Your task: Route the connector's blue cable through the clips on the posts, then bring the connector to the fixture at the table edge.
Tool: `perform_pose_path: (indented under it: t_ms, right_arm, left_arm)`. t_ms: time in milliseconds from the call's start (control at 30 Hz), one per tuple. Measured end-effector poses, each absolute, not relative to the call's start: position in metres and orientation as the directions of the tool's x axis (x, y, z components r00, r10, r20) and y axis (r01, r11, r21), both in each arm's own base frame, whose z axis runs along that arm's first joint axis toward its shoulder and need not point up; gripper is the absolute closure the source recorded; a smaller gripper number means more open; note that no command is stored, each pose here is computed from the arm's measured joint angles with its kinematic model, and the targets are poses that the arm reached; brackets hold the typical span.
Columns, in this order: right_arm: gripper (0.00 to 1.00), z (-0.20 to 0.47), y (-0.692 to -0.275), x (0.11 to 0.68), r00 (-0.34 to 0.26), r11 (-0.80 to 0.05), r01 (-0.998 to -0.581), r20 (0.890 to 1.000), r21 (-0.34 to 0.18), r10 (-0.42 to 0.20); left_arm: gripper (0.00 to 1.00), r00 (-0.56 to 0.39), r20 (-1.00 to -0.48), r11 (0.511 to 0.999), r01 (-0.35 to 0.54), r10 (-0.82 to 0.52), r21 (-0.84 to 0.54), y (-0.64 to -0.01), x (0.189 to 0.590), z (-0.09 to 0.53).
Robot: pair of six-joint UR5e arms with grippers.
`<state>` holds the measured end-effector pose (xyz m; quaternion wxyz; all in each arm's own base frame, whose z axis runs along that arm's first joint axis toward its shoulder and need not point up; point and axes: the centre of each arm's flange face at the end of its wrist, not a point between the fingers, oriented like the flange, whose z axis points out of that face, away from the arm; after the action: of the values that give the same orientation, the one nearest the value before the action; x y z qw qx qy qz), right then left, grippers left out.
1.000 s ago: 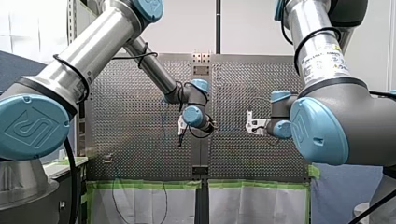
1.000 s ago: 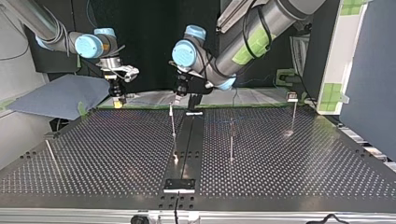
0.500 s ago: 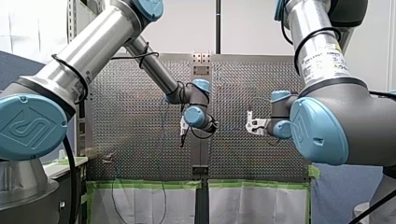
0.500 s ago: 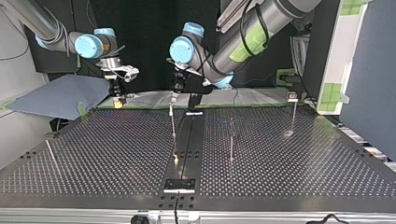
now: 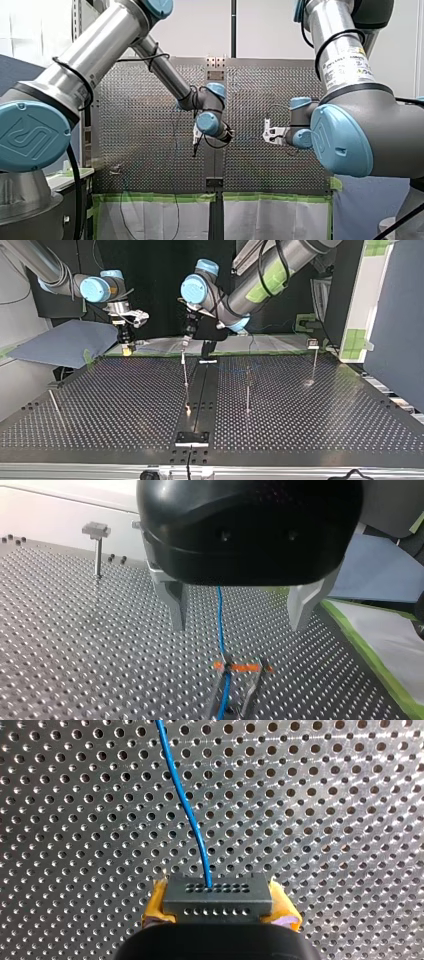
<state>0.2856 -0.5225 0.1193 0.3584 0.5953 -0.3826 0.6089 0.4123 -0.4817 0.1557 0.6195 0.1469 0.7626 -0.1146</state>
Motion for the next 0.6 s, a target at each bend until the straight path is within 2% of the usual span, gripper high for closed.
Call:
perform_pose_path:
  t_ms: [200,600]
  right_arm:
    - [1.00,0.120,-0.523,0.285,-0.038,-0.450,-0.892,0.999,-0.043,-0.019]
    - [1.00,0.119,-0.523,0.284,-0.045,-0.446,-0.893,0.999,-0.051,-0.024]
  left_arm:
    - [0.00,-0.169,-0.985,0.937,0.348,0.024,-0.037,-0.476,0.399,0.170]
    - [0.00,-0.092,-0.990,0.958,0.255,-0.111,-0.131,-0.447,0.380,0.202]
